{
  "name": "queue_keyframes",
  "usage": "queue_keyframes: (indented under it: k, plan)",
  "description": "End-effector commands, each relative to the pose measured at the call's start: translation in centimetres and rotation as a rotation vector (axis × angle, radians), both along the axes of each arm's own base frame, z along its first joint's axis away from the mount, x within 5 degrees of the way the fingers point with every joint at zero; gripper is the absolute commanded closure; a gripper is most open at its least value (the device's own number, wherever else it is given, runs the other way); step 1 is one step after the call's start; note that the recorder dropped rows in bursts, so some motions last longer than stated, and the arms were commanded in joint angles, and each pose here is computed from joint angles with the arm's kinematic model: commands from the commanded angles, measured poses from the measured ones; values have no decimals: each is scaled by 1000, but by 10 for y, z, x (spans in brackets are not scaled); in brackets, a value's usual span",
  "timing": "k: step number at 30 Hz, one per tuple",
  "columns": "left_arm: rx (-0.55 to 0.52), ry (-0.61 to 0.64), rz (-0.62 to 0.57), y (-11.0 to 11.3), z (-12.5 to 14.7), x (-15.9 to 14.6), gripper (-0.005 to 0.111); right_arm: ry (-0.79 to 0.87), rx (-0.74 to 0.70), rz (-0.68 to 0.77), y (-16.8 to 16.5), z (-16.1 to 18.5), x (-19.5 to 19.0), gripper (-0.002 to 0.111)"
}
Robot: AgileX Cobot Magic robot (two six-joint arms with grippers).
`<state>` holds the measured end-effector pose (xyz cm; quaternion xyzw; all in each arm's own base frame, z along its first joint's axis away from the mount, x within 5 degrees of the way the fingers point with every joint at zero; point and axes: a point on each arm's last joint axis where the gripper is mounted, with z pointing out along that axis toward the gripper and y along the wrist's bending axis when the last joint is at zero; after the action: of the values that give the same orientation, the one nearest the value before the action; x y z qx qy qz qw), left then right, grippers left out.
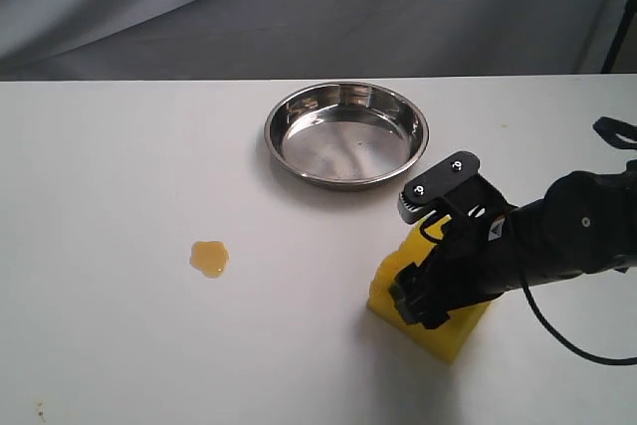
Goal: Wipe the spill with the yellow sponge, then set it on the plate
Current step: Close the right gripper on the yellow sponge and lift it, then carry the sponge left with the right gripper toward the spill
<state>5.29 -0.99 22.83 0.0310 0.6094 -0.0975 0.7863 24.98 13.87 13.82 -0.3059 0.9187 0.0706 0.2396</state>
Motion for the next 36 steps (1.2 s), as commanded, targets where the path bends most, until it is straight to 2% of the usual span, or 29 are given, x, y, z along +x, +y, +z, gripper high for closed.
queue_keyframes:
  k: [1, 7, 8, 14, 25, 36]
  plan:
    - [-8, -11, -7, 0, 1, -1, 107, 59, -38, 43, -1, -8, -5, 56]
    - [-8, -11, -7, 0, 1, -1, 107, 60, -44, 56, -1, -8, -6, 104]
    - [-8, -11, -7, 0, 1, -1, 107, 56, -43, 55, -1, -8, -5, 108]
    - [-6, -11, -6, 0, 1, -1, 107, -6, -14, 38, -1, 3, -3, 108]
    - [-8, -11, -7, 0, 1, -1, 107, -258, 101, 23, -5, 68, -9, 108]
    - [-8, -11, -7, 0, 1, -1, 107, -215, 93, 36, -6, 68, -13, 108]
